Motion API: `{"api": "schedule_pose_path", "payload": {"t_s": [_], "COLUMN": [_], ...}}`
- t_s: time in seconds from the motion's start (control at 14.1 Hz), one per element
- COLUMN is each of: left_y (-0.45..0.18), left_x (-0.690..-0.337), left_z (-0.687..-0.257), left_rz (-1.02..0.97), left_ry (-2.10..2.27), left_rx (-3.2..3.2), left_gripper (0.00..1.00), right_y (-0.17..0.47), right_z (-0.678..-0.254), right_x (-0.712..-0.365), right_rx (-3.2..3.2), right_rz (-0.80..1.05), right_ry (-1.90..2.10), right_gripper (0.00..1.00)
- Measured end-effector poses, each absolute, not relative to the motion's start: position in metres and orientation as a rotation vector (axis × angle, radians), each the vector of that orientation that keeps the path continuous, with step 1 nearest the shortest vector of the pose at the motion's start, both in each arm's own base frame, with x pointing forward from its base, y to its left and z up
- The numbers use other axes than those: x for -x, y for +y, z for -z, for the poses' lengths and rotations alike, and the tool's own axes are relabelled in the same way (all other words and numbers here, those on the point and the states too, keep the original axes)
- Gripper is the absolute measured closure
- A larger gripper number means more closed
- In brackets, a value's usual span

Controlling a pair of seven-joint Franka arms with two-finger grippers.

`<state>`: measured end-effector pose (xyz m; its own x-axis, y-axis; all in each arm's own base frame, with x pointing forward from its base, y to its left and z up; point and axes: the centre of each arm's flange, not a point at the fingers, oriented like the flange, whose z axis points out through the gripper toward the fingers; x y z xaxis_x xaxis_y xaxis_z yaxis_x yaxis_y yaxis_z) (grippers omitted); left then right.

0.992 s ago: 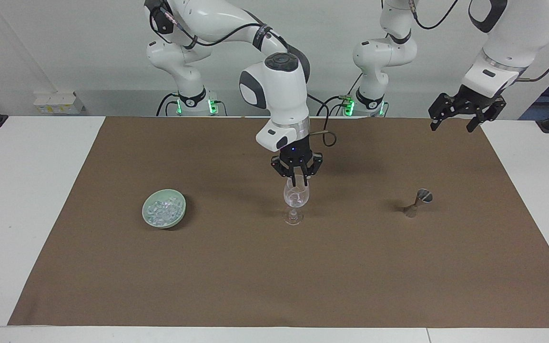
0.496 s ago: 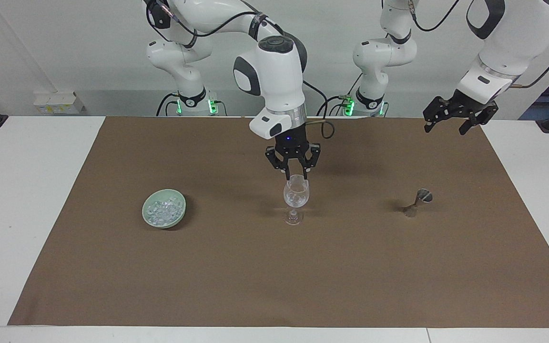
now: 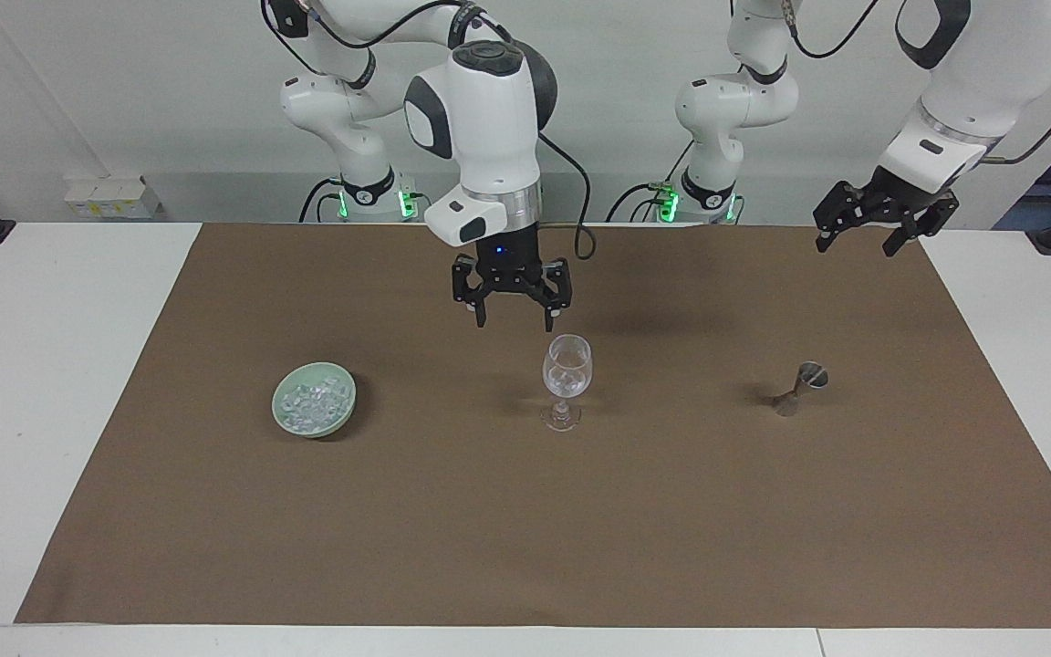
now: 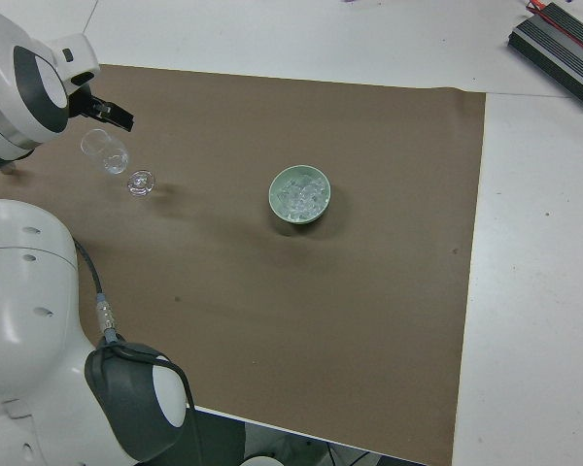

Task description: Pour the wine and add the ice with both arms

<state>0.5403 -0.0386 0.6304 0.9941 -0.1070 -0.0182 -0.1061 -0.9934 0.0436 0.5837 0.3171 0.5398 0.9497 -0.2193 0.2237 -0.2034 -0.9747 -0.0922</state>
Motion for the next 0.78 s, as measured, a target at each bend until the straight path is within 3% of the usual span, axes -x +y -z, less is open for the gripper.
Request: {"api": "schedule_pose_path", "payload": {"t_s": [0.35,0.78], "left_y": [-0.042,-0.030], "left_x": [-0.537,-0.535], "left_z": [-0.636,-0.642], "left_rz": [0.016,-0.004], "left_ry": [-0.173,-0.140], "left_rx": [-3.092,-3.095], "left_gripper": [0.00,0.00], "right_y": [0.258,0.175], "right_z": [-0.551,-0.595], "right_x": [-0.580,-0.531], "right_rx": [3.090,3.167], "right_rz": [0.304,0.243], "right_ry": [0.466,0.556], "right_gripper": [0.00,0.00]}}
